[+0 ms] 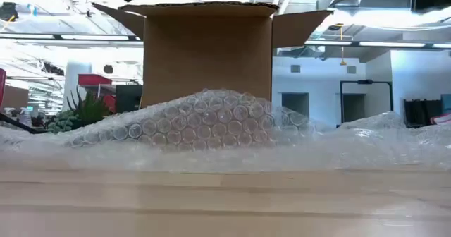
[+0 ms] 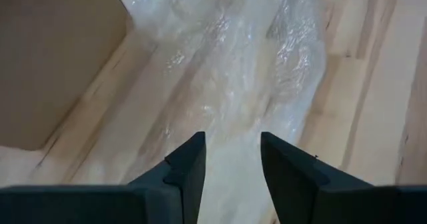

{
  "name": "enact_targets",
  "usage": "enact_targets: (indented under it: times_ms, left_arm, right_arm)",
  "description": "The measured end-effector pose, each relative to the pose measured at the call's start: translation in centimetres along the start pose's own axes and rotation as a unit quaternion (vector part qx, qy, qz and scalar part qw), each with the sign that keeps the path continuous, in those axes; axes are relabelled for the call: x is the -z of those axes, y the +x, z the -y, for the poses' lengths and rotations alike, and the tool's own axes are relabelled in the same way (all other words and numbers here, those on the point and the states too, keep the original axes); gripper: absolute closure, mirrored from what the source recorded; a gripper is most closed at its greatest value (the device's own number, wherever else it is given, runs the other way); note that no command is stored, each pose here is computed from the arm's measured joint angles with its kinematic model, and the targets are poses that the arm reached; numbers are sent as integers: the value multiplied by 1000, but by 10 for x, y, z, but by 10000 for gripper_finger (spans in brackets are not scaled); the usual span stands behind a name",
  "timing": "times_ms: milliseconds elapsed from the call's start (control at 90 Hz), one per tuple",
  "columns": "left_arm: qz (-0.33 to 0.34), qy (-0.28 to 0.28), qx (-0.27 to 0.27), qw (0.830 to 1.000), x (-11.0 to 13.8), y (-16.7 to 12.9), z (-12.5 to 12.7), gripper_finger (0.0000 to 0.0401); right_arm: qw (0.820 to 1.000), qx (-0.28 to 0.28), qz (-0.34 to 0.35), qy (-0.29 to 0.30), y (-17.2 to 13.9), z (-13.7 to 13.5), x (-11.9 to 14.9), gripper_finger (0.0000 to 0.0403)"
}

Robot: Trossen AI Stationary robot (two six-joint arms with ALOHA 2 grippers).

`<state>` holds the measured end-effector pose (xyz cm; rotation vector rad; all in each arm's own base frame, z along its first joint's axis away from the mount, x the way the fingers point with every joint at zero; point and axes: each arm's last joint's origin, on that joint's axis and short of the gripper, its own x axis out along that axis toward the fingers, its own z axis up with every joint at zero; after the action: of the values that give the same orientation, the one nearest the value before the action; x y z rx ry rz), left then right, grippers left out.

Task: Wrap mug
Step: Pack the white mug with the bubble wrap

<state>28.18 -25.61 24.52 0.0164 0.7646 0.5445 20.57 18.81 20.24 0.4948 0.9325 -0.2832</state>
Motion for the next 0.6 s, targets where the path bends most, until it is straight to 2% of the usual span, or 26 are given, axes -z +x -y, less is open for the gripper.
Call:
enact_targets:
  times_ms: [122,278,356,433,600]
  left_arm:
    - [7,25,-8,1000,-3,22,-2,280]
    - [-11,37,-3,999,-13,73,-11,302]
    - [-64,49,44,996,-16,95,-17,320]
    - [-125,53,111,984,-19,107,-19,340]
    - [-144,48,261,953,-17,91,5,384]
  right_arm:
    - [999,-8,32,-27,30,-10,-10,403]
    - [998,-43,-12,-48,82,-12,-20,403]
    - [998,-33,-18,-51,101,-7,-22,403]
    - [999,-7,-25,-43,111,-1,-23,403]
    - [999,25,-32,-19,118,7,-26,403]
